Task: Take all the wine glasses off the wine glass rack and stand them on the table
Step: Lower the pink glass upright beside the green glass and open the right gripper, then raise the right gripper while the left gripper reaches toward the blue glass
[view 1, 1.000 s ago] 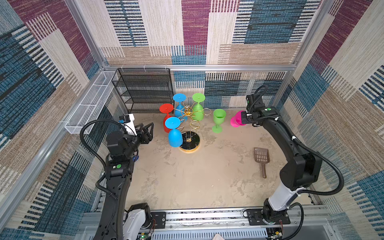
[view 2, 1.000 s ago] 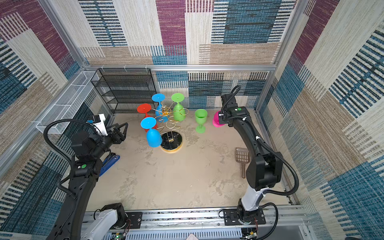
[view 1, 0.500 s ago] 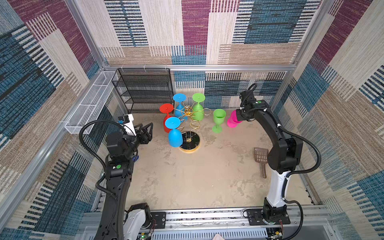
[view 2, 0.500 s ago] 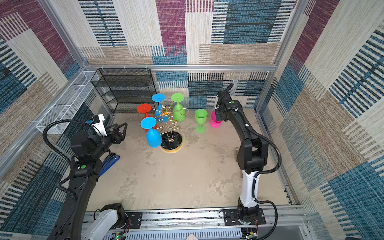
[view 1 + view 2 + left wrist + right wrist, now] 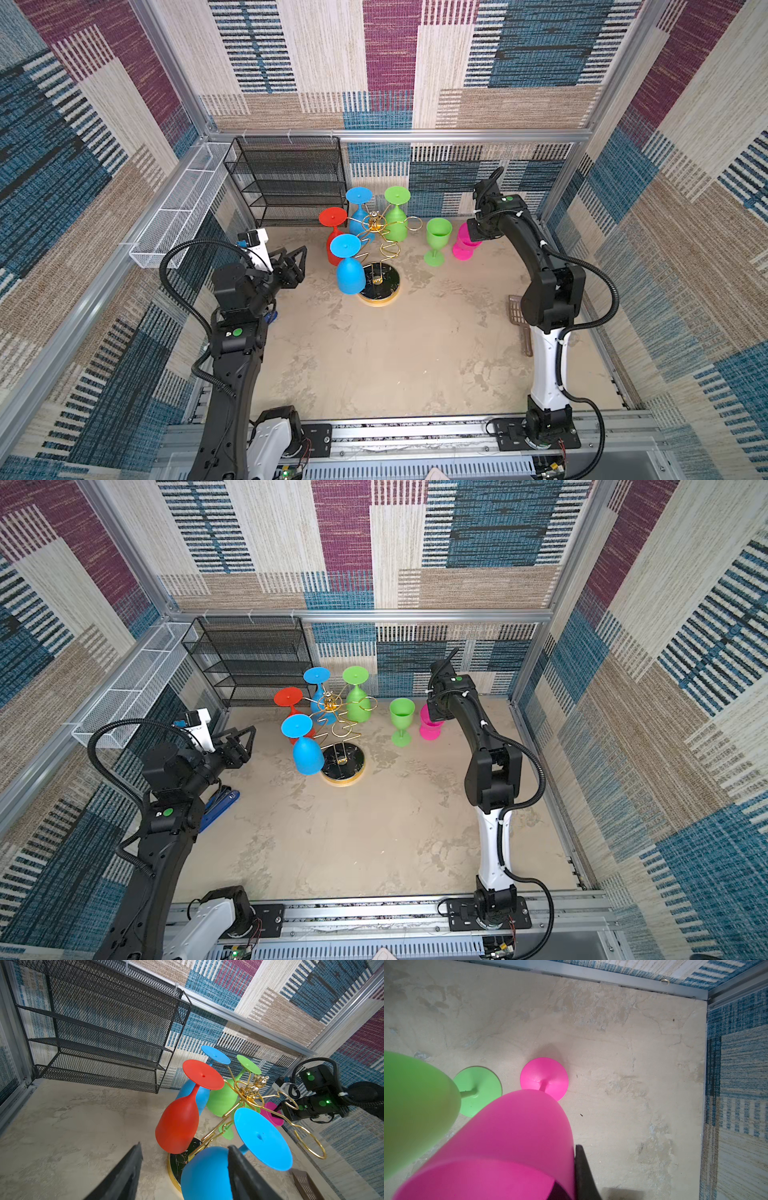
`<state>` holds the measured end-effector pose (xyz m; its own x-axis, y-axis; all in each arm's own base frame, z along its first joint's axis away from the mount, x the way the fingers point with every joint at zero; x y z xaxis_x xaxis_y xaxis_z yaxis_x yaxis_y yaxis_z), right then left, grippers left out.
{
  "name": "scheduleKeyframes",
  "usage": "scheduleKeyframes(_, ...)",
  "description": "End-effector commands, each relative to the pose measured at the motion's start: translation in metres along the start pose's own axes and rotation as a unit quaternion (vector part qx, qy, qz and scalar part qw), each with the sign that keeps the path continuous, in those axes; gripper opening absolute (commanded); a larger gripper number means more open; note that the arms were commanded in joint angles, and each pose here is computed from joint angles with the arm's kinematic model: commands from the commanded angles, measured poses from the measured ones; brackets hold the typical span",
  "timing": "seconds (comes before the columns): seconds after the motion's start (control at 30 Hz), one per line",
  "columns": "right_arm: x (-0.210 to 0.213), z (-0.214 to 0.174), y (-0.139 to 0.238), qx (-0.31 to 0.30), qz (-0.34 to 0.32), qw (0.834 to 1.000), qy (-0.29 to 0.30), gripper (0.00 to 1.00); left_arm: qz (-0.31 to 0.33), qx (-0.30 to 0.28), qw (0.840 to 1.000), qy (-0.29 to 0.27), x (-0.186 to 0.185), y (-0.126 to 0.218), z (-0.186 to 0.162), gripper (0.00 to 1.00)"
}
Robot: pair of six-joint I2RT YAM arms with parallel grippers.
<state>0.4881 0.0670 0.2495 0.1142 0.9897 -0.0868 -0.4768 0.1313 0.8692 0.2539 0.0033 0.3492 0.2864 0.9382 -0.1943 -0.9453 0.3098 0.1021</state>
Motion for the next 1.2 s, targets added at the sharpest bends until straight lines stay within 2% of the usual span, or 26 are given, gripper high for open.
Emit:
scheduleKeyframes(0.0,0.001,-0.001,-0.001,0.009,-0.003,1.000,0.008,0.08,-0.005,-0.014,1.000,0.004,-0.001,-0.001,0.004,0.67)
scheduleKeyframes(0.43,0.000,0.015,0.011,-0.023,0.009,1.000,-0.004,0.34,-0.004,-0.015,1.000,0.006,0.000,0.000,0.005,0.67)
scheduleKeyframes(0.7,0.000,0.031,0.019,-0.047,0.047,0.998,-0.015,0.40,-0.004,-0.017,1.000,0.007,0.000,0.001,0.004,0.67)
scheduleKeyframes(0.8,-0.001,0.040,0.038,-0.077,0.072,0.994,-0.024,0.45,-0.004,-0.016,1.000,0.010,0.000,0.001,0.005,0.67)
scheduleKeyframes(0.9,-0.004,0.050,0.072,-0.129,0.108,0.985,-0.035,0.52,-0.005,-0.008,1.000,0.012,0.000,0.002,0.007,0.67)
scheduleKeyframes(1.03,-0.008,0.046,0.118,-0.199,0.167,0.964,-0.052,0.63,-0.040,0.003,0.999,0.036,-0.004,0.000,0.009,0.66)
scheduleKeyframes(1.17,-0.011,0.016,0.156,-0.270,0.244,0.930,-0.054,0.89,-0.130,0.003,0.989,0.077,-0.023,0.008,0.019,0.66)
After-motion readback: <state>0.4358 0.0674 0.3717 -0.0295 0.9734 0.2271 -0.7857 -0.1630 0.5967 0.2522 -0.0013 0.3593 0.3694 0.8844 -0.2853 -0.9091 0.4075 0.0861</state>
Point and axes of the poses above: each gripper's point midway between its finger pads, its own y axis back along the fingers, its own x axis along the line the jaws close on, z = x × y, the point moved 9 cm from there along y, back along the fingers, and after that the axes turned 10 degrees about -y, right-handed, at the moved point
